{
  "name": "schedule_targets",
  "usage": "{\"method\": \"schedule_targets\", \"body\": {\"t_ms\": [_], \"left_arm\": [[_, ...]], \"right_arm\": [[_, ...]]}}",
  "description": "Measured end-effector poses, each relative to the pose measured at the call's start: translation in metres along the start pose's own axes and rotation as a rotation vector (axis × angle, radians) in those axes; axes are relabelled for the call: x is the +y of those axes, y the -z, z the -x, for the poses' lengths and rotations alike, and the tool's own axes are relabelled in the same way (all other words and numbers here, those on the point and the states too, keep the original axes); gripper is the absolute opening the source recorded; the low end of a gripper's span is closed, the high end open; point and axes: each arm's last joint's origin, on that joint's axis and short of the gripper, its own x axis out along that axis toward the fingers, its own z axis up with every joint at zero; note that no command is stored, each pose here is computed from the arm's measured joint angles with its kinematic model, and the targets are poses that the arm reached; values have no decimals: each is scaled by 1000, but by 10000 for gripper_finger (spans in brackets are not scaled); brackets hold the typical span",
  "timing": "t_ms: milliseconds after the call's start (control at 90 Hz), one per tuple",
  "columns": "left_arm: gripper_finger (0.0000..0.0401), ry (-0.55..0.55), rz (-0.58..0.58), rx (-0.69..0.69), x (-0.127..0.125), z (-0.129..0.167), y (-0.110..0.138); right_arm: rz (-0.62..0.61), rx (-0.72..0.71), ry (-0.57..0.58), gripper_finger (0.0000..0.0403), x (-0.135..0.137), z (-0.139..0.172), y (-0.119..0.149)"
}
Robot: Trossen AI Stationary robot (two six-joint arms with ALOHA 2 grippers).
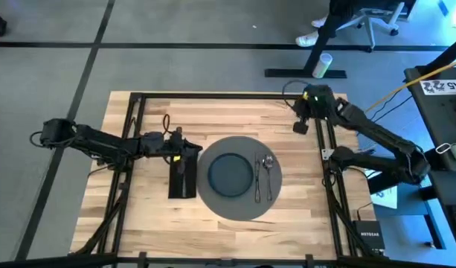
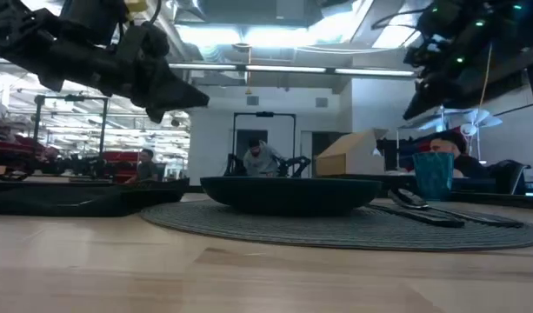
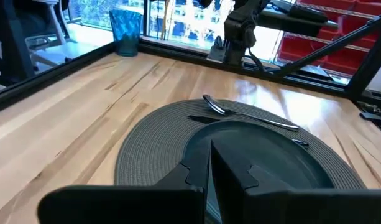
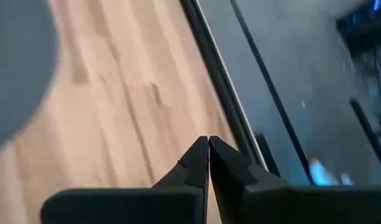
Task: Set table place
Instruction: Put the blue cup to the top of the silverware on the gray tablemat
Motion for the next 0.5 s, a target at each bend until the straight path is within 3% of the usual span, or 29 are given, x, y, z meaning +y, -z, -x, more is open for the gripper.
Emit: {"method": "schedule_targets", "body": {"t_ms": [267,500], "left_arm": [[0,-4,15,28,0,0,3],[0,-5,12,31,0,0,3]], "right_arm": [[-28,292,-75,46,-39,-24,-13],[-48,467,-28,112,-57,-40,-8]]}}
